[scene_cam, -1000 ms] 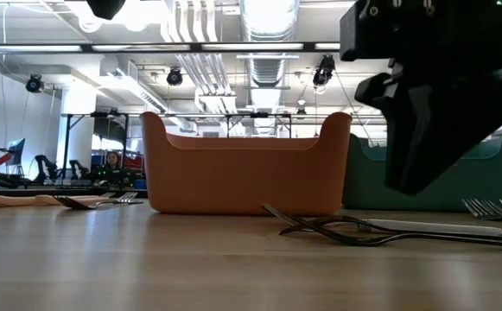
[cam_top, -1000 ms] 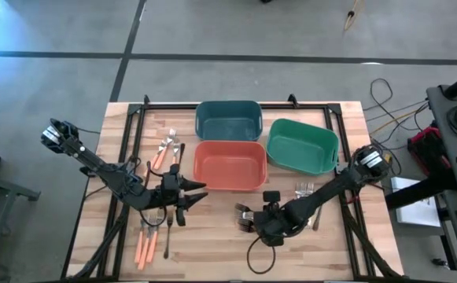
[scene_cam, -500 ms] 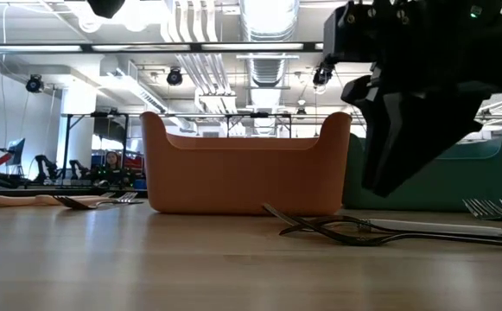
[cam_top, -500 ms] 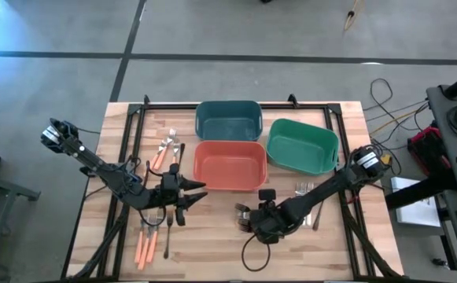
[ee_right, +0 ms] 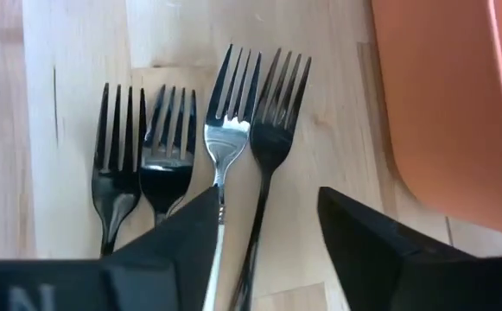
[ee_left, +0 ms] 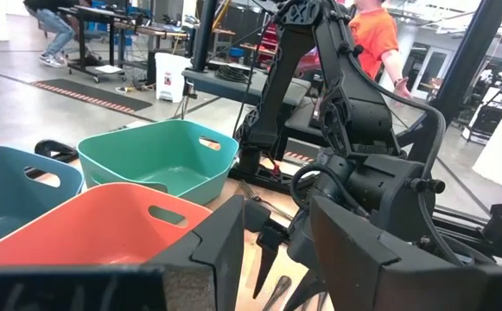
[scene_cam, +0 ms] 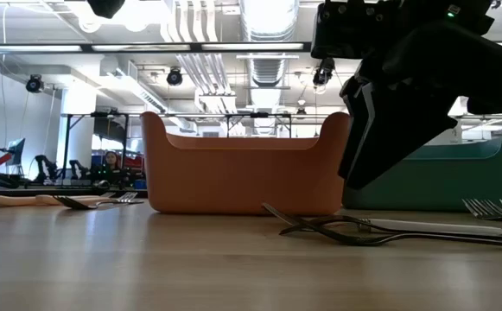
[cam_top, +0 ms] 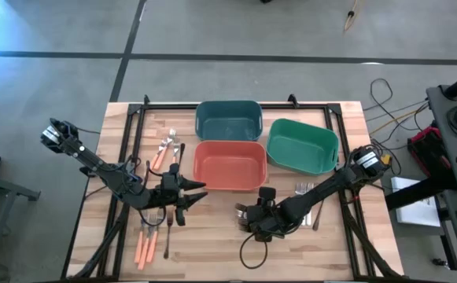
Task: Sort silverware by color (type)
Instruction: Put the black fork into the orange bin
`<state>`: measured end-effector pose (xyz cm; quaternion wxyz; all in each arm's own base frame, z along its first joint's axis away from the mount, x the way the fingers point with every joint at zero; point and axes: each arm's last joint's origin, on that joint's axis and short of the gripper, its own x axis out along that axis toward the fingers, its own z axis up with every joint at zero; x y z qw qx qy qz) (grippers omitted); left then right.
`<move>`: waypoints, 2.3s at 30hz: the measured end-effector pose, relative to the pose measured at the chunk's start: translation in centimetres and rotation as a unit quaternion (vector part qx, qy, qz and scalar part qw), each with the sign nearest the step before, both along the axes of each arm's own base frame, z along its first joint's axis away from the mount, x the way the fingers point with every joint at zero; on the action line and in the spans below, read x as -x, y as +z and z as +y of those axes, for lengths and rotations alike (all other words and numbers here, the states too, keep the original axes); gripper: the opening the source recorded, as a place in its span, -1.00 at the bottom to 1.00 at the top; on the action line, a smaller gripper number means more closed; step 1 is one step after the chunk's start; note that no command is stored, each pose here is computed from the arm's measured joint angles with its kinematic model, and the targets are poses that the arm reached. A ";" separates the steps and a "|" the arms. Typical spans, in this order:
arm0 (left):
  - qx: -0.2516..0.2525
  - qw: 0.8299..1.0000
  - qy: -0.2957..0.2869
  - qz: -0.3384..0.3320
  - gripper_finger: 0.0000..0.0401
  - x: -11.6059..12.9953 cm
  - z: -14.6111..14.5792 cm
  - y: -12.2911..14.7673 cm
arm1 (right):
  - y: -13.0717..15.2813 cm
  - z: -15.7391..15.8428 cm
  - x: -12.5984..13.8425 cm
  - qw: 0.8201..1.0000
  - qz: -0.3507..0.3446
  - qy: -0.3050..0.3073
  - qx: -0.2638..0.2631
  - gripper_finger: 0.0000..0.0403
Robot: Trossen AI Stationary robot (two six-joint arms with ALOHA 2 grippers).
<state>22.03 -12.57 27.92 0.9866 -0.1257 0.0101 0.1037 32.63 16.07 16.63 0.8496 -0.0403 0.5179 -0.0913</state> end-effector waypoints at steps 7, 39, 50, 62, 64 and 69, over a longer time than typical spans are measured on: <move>0.000 1.000 0.000 0.000 -0.41 0.0 0.0 0.0 | -0.5 -0.1 0.1 0.999 -0.025 -0.010 0.019 0.12; 0.000 1.000 0.000 0.000 -0.41 0.0 0.0 0.0 | -4.8 -1.4 1.8 0.995 -0.073 -0.053 -0.032 -0.10; 0.001 1.000 0.000 -0.002 -0.41 0.0 0.0 0.0 | -5.0 -1.5 1.9 0.995 -0.068 -0.050 -0.043 -0.92; 0.005 1.000 0.000 -0.007 -0.41 0.1 0.1 0.3 | -2.2 -1.5 1.9 0.995 -0.073 -0.019 -0.071 -0.94; 0.006 1.000 0.000 -0.008 -0.41 0.2 0.1 0.3 | -1.2 -1.5 2.2 0.995 -0.063 -0.006 -0.072 -0.94; 0.008 1.000 0.001 -0.012 -0.41 0.3 0.2 0.5 | 1.8 -1.7 2.8 0.993 -0.042 0.035 -0.103 -0.94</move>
